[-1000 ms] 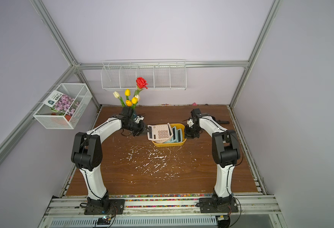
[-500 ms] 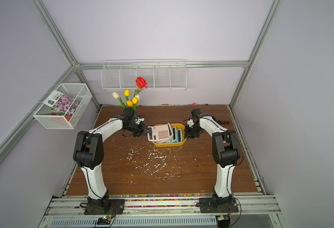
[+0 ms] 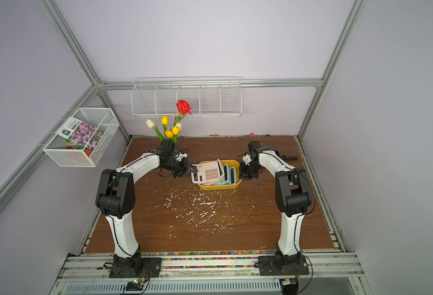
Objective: Put the calculator in the storage box
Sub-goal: Place the calculator in the storage box.
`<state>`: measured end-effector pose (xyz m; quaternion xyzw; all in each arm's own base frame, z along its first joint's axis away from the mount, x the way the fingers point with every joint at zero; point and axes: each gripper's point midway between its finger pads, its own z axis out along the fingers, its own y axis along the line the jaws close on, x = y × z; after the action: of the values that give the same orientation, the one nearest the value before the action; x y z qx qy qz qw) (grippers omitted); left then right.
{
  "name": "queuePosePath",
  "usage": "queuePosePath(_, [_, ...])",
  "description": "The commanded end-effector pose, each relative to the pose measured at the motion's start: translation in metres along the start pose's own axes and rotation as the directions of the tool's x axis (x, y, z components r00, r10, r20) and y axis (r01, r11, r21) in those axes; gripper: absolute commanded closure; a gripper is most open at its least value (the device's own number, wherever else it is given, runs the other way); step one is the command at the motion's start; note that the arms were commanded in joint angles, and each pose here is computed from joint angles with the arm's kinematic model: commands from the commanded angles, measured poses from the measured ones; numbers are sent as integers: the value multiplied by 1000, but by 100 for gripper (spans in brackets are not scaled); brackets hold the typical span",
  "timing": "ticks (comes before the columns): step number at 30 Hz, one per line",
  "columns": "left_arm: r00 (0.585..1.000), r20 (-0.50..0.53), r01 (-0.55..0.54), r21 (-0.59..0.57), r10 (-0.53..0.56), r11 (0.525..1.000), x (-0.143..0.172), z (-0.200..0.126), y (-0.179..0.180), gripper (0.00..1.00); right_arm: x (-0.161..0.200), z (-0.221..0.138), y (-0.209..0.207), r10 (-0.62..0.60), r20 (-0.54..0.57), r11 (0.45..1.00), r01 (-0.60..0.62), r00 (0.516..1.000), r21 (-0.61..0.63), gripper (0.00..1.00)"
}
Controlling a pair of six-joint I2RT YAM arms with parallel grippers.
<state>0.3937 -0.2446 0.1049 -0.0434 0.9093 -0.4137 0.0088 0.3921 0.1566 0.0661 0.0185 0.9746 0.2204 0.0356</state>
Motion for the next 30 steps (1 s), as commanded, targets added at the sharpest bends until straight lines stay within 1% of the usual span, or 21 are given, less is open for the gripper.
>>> queuePosePath(1, [999, 24, -34, -7, 34, 999, -10, -4, -6, 58, 33, 7, -2, 11, -112, 1000, -10, 994, 12, 100])
queuePosePath(11, [997, 47, -52, -18, 53, 998, -12, -15, -13, 53, 25, -4, 6, 10, -80, 1000, -10, 997, -3, 88])
queuePosePath(13, [997, 50, -53, -22, 54, 998, -12, -18, -13, 52, 24, -7, 8, 9, -73, 1000, -10, 997, -4, 82])
queuePosePath(21, [996, 65, -58, -46, 61, 997, -7, -34, -11, 50, 17, -33, 24, -12, -19, 999, 12, 1000, -33, 65])
queuePosePath(27, [995, 76, -59, -58, 64, 997, -2, -43, -9, 48, 13, -54, 30, -21, 25, 999, 22, 999, -28, 59])
queuePosePath(30, [994, 80, -68, -63, 73, 996, 2, -48, -11, 47, 12, -64, 30, -23, 48, 1000, 23, 999, -17, 57])
